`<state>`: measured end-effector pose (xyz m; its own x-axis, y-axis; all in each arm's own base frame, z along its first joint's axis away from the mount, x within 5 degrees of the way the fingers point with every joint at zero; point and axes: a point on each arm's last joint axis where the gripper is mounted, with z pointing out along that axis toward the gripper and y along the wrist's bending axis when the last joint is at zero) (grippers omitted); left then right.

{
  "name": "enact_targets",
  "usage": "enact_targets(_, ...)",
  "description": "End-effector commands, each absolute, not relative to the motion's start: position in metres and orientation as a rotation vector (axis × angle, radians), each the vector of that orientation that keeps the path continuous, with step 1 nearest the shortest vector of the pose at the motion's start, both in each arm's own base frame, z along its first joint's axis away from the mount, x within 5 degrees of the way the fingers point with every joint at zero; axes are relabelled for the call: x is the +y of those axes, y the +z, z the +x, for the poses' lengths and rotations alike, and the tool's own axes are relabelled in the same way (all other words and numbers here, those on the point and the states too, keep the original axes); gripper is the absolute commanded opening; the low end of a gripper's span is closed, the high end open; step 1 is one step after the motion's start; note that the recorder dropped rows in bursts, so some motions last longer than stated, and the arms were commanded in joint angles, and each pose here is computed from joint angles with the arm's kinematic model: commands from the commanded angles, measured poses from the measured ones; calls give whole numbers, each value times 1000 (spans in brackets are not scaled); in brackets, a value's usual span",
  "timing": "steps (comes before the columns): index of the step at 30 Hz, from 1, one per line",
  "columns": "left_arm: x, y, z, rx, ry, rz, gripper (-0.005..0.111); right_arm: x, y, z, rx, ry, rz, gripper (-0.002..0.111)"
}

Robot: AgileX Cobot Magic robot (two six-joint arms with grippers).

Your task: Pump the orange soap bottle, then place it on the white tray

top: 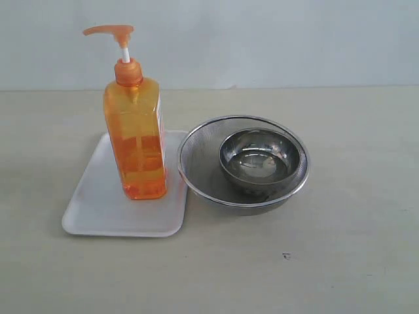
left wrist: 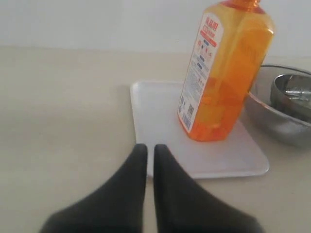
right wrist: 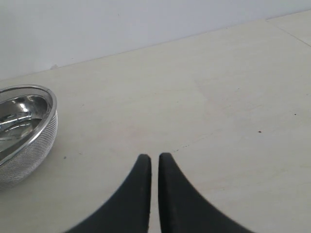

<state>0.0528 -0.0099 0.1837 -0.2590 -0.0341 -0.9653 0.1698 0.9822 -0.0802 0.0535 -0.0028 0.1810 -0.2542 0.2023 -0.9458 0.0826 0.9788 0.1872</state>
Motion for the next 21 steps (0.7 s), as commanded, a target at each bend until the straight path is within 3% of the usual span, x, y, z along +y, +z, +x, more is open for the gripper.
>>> enact_targets(1, -10, 182, 53, 1825, -156, 135, 5, -3, 182, 53, 1819, 115, 208, 1)
enact_targets(21, -5, 181, 53, 1838, -111, 33, 5, -3, 182, 53, 1815, 114, 206, 1)
